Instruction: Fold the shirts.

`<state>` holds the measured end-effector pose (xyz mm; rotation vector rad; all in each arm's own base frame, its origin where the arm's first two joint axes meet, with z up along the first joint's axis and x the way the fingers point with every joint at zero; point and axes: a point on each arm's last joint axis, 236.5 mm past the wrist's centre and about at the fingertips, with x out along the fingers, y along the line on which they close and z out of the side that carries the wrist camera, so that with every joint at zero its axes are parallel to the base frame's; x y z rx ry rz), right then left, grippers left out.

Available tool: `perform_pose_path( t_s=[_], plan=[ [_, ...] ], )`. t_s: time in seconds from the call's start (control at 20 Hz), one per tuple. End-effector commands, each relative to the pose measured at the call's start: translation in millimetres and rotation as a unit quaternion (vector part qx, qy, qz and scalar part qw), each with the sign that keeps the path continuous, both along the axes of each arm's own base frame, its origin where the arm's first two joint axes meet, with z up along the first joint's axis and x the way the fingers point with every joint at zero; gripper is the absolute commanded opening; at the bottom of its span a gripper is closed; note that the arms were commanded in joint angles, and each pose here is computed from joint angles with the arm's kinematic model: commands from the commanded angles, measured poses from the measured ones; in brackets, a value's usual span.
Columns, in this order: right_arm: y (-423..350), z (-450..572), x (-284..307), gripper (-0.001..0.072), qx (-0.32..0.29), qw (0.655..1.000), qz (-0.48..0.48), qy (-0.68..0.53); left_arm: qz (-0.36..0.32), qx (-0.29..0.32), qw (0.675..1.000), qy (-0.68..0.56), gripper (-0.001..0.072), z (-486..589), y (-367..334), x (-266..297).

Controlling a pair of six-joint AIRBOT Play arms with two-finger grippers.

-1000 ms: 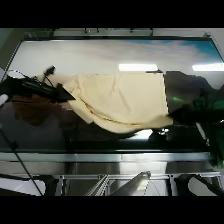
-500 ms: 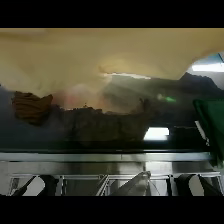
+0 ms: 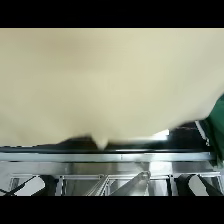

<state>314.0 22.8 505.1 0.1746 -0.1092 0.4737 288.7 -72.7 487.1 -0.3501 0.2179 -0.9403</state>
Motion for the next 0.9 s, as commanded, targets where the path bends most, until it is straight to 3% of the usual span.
perform_pose_path(
  t_s=[0.0,0.25,0.5,0.65,0.85],
  plan=[
    [11,-88,65,0.0015,0.019,0.988,0.067,0.140,-0.040,0.033,0.989,0.136,0.0024,-95,-14,72],
    [23,-270,169,0.0015,0.036,0.930,0.093,0.354,-0.082,0.090,0.934,0.336,0.0023,-284,-42,171],
    [7,-405,230,0.0014,0.098,0.880,0.077,0.458,-0.080,0.096,0.895,0.429,0.0018,-420,-51,237],
    [0,-449,247,0.0014,0.126,0.864,0.066,0.483,-0.030,0.070,0.906,0.417,0.0018,-451,-45,271],
    [-4,-455,258,0.0014,0.127,0.874,0.060,0.465,0.025,0.068,0.936,0.346,0.0019,-423,-33,302]
  ],
)
